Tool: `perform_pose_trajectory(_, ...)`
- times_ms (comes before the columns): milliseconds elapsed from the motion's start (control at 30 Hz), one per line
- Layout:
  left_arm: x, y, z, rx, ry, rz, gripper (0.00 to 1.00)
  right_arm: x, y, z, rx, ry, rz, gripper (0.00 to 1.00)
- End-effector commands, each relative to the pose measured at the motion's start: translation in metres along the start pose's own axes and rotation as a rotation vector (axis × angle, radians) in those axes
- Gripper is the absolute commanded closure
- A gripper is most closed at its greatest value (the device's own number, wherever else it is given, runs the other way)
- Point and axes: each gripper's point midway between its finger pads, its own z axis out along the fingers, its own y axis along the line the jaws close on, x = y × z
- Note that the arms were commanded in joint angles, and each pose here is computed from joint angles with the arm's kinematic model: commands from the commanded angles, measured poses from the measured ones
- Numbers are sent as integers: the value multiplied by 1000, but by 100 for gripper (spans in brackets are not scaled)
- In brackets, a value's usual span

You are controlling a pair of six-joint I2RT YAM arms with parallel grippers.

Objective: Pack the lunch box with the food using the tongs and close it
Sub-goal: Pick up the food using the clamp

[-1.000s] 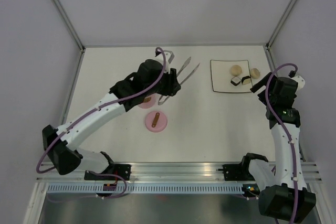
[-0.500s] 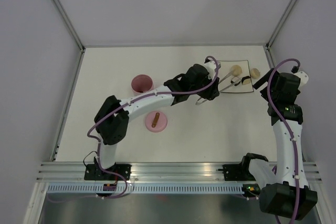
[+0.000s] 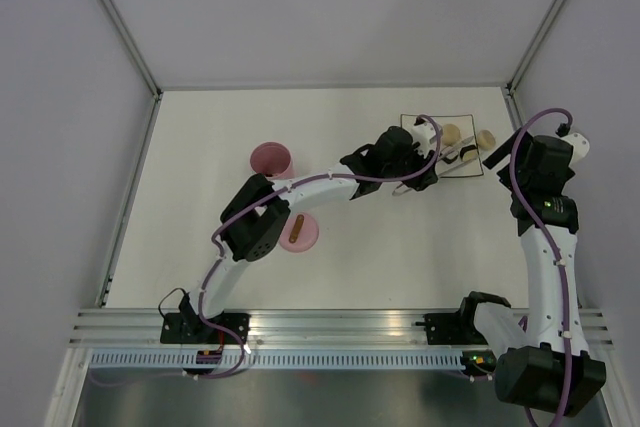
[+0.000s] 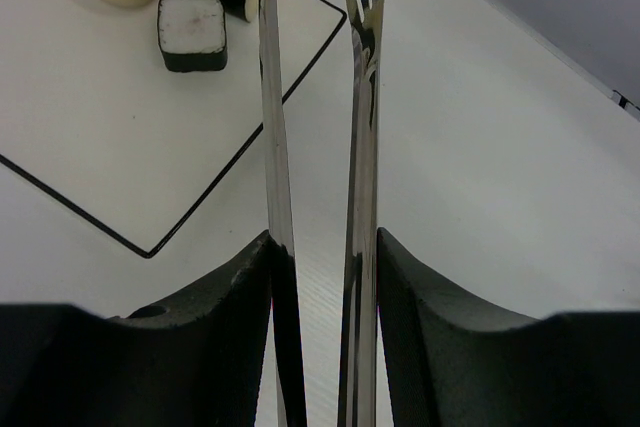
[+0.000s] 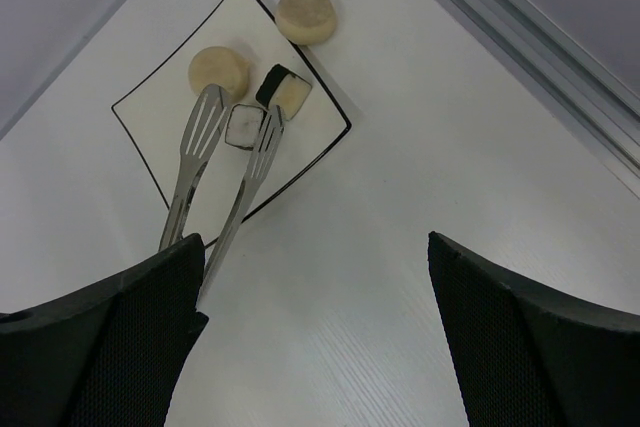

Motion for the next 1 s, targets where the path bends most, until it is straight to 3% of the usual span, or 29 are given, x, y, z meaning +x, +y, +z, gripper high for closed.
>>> perform_pose_trajectory(0,-36,-9,11,50,-112,44,51,-20,5,-7,2,-47,-12,2)
perform_pose_trajectory(967,-1,28,59,10,-67,-10,48,-16,0,-9,24,-45,-29,2)
